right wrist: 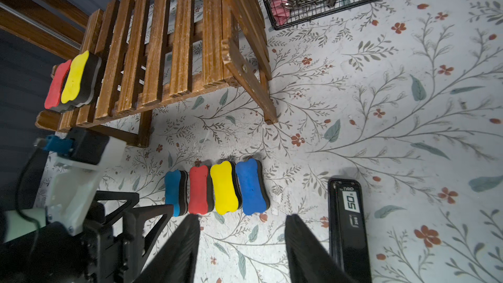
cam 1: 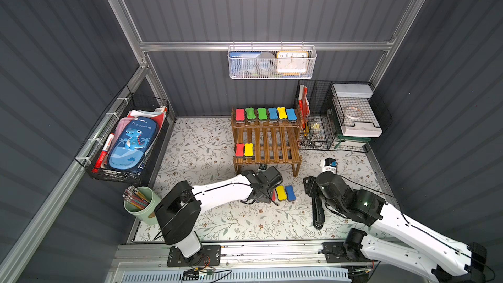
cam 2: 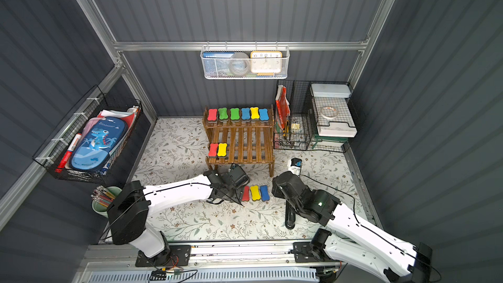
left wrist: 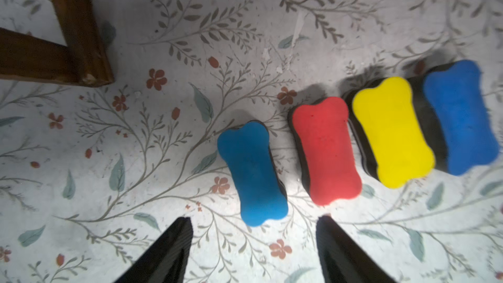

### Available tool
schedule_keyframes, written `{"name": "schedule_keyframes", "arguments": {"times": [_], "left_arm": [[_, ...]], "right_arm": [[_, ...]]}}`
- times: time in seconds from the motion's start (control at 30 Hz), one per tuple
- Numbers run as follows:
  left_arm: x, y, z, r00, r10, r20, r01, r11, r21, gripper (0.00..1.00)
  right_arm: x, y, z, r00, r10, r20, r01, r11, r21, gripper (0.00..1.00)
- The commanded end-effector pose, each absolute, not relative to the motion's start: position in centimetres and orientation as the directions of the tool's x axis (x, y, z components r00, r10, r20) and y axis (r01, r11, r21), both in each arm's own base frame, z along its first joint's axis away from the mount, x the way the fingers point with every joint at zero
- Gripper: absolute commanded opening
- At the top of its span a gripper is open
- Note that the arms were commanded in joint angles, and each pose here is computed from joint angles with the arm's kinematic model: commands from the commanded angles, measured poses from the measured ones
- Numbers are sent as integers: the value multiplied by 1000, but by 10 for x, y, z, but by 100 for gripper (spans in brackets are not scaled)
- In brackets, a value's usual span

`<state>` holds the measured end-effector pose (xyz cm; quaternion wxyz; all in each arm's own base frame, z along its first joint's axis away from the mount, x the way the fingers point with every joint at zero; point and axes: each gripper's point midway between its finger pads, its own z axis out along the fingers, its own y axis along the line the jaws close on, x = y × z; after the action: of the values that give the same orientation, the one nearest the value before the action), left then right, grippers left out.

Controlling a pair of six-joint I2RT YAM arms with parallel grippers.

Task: Remove the whiteboard erasers from the shelf
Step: Place the whiteboard eraser at the center of the board.

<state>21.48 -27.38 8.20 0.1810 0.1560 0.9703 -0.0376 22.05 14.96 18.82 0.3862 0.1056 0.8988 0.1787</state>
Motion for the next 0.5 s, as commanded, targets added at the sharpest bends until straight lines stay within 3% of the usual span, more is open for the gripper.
{"name": "schedule_keyframes", "arguments": {"times": [0.0, 0.1, 0.2, 0.47], "left_arm": [[212, -277, 128, -871, 266, -413, 328, 940, -88, 78], [220, -288, 163, -840, 266, -472, 360, 926, -118, 79], [238, -289, 189, -803, 308, -510, 386, 921, -50, 79], [300, -287, 227, -792, 281, -542, 358, 933, -41, 69]], "right_arm": [[221, 150, 192, -679, 310, -665, 34, 919, 393, 57], [221, 153, 193, -688, 293, -664, 17, 921, 389, 57], [221, 155, 194, -689, 294, -663, 10, 918, 396, 56], [221, 154, 195, -684, 294, -668, 10, 919, 395, 54]]}}
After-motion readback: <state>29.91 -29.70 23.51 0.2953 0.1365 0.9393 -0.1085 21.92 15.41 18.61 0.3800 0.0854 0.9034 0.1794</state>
